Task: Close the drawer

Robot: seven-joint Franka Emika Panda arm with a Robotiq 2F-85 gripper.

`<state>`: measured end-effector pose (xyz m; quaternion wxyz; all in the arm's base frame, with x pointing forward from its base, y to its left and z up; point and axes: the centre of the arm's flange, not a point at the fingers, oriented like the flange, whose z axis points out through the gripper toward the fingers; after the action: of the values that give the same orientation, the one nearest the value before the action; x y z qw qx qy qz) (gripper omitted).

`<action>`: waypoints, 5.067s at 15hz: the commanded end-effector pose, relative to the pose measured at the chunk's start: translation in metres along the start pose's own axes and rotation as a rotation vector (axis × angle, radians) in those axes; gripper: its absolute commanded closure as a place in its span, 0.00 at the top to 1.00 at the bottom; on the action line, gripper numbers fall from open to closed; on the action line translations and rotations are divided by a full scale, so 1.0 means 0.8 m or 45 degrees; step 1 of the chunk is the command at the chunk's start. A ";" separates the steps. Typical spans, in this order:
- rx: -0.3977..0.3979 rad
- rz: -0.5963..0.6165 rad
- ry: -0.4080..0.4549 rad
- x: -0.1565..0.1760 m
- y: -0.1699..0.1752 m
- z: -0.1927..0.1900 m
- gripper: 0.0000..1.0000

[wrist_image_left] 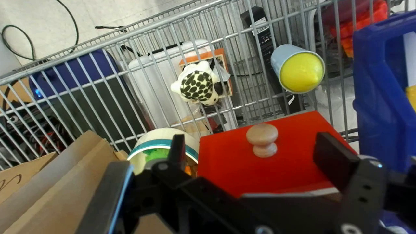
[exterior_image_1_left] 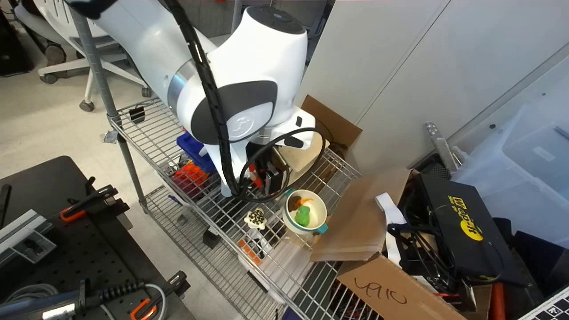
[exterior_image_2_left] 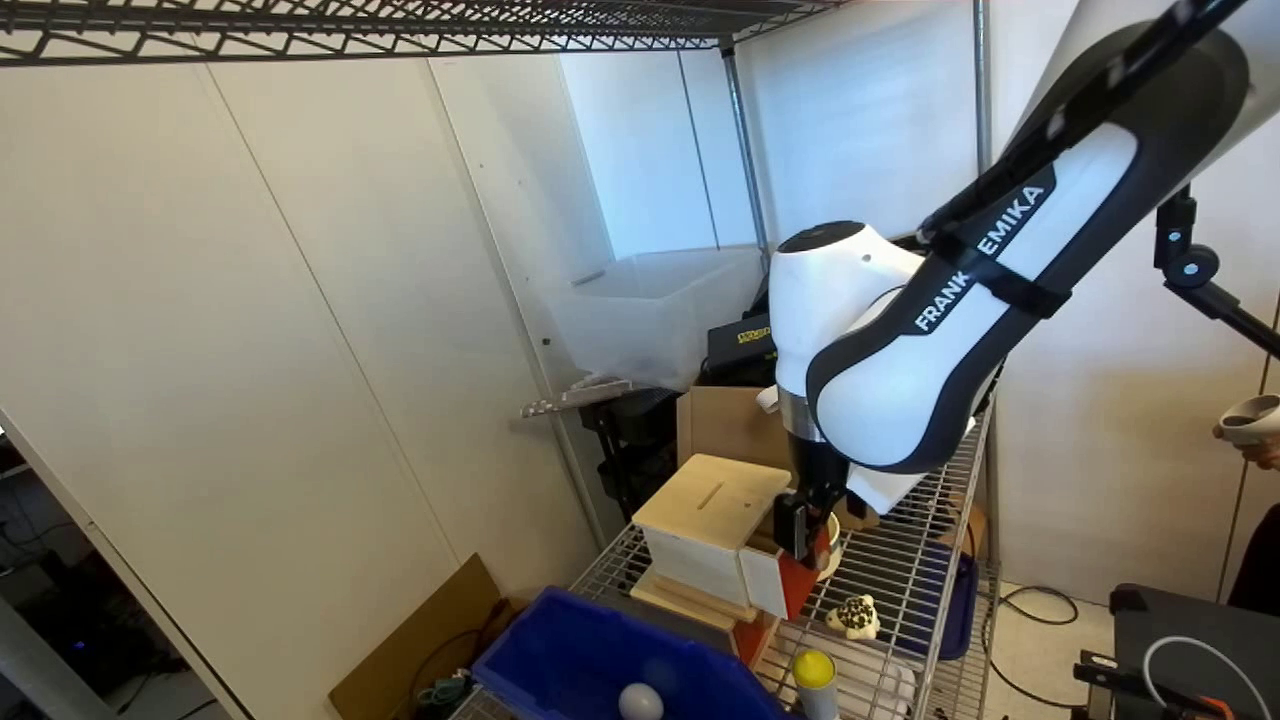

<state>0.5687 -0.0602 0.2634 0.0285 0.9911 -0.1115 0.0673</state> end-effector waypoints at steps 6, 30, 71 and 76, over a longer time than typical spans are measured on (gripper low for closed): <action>-0.010 0.015 -0.007 0.010 -0.009 0.003 1.00; 0.036 0.028 -0.039 0.032 -0.004 0.038 1.00; 0.044 -0.288 -0.089 0.055 -0.011 0.010 1.00; 0.046 -0.272 -0.071 0.056 -0.010 0.010 1.00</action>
<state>0.6108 -0.0588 0.2594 0.0144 0.9991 -0.0037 0.0407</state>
